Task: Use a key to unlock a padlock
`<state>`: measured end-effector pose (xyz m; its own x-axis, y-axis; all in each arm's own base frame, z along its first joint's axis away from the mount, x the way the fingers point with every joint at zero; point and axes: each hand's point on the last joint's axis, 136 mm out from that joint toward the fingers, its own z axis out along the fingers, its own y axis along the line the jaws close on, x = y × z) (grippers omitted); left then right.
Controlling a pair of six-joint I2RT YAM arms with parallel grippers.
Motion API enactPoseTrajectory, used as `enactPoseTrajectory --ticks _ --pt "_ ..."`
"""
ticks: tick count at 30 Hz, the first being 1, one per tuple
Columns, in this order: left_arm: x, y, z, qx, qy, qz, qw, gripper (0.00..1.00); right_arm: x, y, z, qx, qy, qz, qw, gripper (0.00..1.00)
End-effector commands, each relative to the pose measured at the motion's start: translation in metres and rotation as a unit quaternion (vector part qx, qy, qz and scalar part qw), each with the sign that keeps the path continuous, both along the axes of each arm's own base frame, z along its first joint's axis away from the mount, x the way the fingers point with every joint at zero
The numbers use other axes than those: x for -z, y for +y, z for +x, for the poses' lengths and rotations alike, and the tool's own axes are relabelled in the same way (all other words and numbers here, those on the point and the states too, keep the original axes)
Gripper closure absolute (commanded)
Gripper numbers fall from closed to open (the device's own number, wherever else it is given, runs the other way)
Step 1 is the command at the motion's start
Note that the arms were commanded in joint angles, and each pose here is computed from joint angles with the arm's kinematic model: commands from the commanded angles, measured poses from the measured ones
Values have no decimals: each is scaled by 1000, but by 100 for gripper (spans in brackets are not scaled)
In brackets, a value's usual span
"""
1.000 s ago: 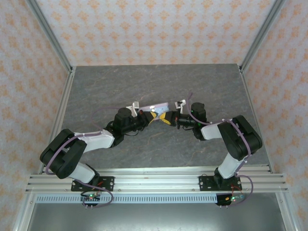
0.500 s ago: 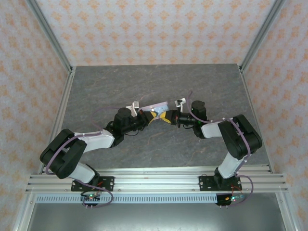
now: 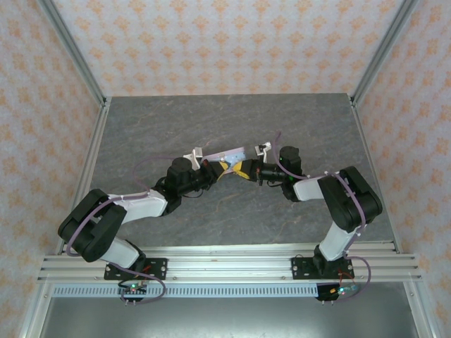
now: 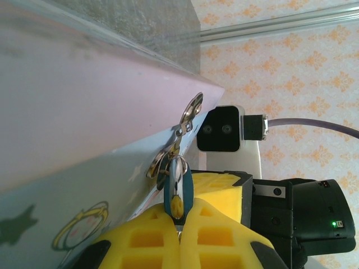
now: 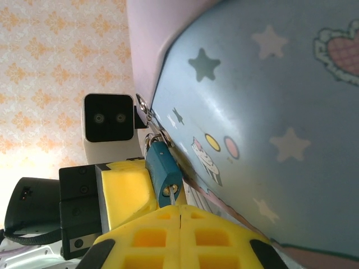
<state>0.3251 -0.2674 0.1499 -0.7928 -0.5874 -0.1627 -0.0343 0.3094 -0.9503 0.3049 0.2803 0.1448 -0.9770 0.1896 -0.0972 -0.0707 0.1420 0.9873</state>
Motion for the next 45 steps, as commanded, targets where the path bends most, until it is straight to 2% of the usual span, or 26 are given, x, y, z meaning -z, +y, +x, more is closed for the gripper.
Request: enactPoseTrajectory --ticks 1,12,20,30,35,45 --pt "-44 -27 -22 71 -50 -49 995 100 -27 8 12 11 -67 12 998 100" --pt "-67 -27 -25 64 -61 -72 993 100 -11 1 16 23 -61 -4 998 100" --pt "-79 -30 -25 64 -72 -80 992 100 -16 5 17 15 -59 16 998 100" --pt "-68 -36 -23 66 -62 -82 993 100 -26 18 16 6 -63 32 998 100" --pt "-61 -37 -23 67 -57 -75 993 100 -17 17 18 10 -56 18 998 100" --pt "-32 -36 -21 67 -50 -35 996 100 -17 11 35 71 -12 26 997 100"
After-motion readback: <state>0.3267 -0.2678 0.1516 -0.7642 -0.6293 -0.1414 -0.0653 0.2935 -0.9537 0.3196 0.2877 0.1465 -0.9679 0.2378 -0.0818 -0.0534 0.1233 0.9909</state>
